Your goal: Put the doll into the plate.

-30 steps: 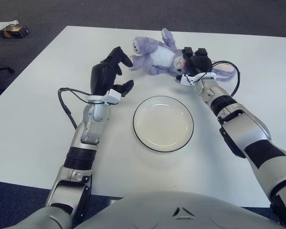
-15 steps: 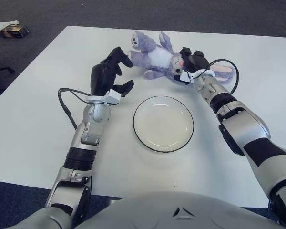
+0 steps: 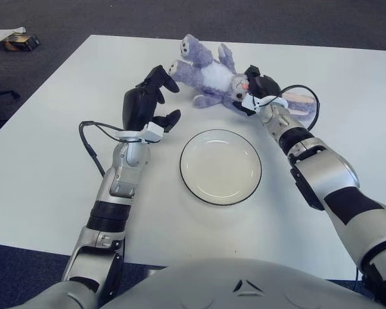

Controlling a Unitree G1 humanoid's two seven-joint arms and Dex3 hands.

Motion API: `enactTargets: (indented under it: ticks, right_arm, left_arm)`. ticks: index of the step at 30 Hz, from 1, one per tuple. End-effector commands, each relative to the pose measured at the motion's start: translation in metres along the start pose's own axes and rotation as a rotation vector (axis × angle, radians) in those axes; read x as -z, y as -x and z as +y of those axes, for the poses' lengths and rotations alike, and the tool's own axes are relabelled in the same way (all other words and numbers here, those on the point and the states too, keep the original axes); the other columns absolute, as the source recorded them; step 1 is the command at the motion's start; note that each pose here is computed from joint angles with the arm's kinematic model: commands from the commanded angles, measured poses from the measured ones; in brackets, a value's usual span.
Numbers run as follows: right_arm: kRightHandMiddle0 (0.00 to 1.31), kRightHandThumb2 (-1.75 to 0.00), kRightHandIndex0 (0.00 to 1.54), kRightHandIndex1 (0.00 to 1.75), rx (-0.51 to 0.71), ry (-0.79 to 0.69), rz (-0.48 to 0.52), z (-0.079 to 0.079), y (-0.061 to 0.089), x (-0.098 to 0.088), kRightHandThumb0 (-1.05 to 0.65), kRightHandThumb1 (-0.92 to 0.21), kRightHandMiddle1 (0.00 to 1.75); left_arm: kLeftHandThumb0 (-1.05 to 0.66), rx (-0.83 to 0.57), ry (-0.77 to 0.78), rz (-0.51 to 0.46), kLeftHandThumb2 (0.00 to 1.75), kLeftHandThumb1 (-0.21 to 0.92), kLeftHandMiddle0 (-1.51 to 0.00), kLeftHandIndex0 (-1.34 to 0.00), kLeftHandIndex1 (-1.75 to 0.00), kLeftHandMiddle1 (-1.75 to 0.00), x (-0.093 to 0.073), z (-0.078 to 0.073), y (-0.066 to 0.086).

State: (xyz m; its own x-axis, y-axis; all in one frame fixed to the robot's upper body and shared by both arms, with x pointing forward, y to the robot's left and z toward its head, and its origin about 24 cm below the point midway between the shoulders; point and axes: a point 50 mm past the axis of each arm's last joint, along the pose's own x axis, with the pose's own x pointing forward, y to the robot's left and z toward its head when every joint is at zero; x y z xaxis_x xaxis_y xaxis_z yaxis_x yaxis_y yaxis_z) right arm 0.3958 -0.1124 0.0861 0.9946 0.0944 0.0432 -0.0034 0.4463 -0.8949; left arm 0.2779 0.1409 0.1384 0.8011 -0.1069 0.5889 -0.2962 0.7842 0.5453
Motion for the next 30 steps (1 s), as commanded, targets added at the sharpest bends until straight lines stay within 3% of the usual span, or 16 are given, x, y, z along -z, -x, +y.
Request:
enactTargets:
  ticks: [1,3,7,14,18,30]
  right_arm:
    - [0.64,-1.43,0.81,1.40,-0.049,-0.009,0.075,0.023,0.013,0.015,-0.01,-0.12,1.75]
    - [0.65,-1.46,0.86,1.38,-0.020,-0.002,0.074,0.023,0.014,0.016,0.00,-0.08,1.75]
    - [0.67,-1.48,0.92,1.32,0.013,0.013,0.062,0.023,0.016,0.017,0.00,-0.06,1.75]
    - [0.67,-1.55,0.95,1.39,0.024,0.026,0.039,0.023,0.018,0.021,0.00,0.00,1.75]
    - [0.68,-1.63,0.94,1.49,0.016,0.035,0.034,0.020,0.018,0.026,0.00,0.04,1.75]
    - [0.66,-1.67,0.93,1.57,0.007,0.035,0.030,0.004,0.015,0.037,0.00,0.04,1.75]
  left_arm:
    - [-0.02,-0.005,-0.010,0.002,1.57,0.11,-0.80,-0.50,-1.74,-1.75,-0.001,0.002,0.001]
    - [-0.02,-0.004,-0.007,0.004,1.57,0.11,-0.81,-0.51,-1.73,-1.75,0.000,0.002,0.002]
    - [-0.01,-0.005,-0.009,0.008,1.47,0.19,-0.63,-0.56,-1.74,-1.75,0.000,0.003,0.002]
    - [-0.01,-0.003,-0.008,0.014,1.45,0.21,-0.58,-0.57,-1.75,-1.75,0.000,0.003,0.003]
    - [-0.01,-0.003,-0.007,0.016,1.55,0.13,-0.76,-0.51,-1.74,-1.75,0.001,0.003,0.003]
    - [-0.02,-0.009,-0.004,0.024,1.57,0.11,-0.81,-0.50,-1.74,-1.75,0.002,0.004,0.003]
